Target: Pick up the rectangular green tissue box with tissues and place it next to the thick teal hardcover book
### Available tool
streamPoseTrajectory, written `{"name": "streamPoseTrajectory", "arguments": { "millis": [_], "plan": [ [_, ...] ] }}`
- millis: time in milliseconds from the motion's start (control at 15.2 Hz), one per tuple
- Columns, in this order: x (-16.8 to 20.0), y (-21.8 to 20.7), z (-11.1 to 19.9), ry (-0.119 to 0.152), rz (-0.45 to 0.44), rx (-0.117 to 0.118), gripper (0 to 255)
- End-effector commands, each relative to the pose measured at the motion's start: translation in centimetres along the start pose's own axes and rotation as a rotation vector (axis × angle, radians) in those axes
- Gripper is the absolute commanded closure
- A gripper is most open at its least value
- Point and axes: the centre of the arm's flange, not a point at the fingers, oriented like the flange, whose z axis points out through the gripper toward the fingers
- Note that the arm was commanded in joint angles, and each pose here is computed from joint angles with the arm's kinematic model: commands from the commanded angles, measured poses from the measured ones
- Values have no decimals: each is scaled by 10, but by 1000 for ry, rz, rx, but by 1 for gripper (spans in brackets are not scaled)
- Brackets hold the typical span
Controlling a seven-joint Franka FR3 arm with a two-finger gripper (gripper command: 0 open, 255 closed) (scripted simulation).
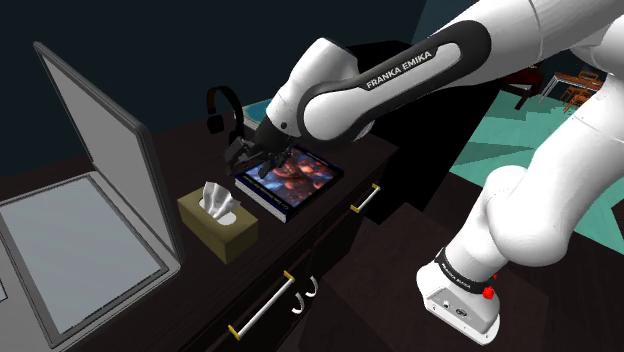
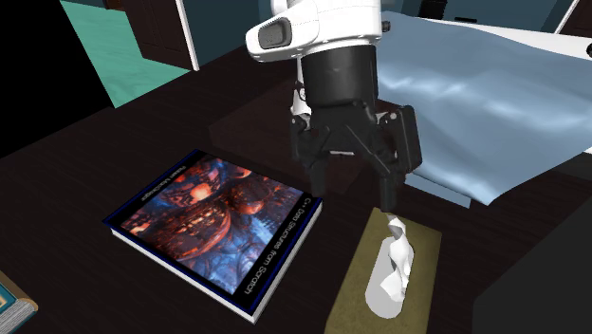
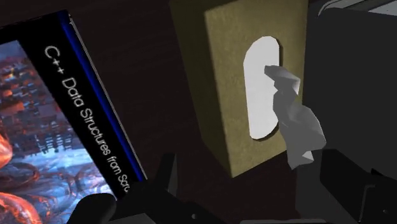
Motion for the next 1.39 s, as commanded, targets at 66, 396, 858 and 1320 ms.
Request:
{"name": "streamPoseTrajectory", "arguments": {
  "millis": [66, 396, 858, 1320],
  "plan": [
    [6, -27, 22, 22, 4, 48, 0],
    [9, -44, 49, 34, 5, 75, 0],
    [10, -46, 73, 34, 5, 75, 0],
    [10, -46, 73, 34, 5, 75, 255]
  ]
}}
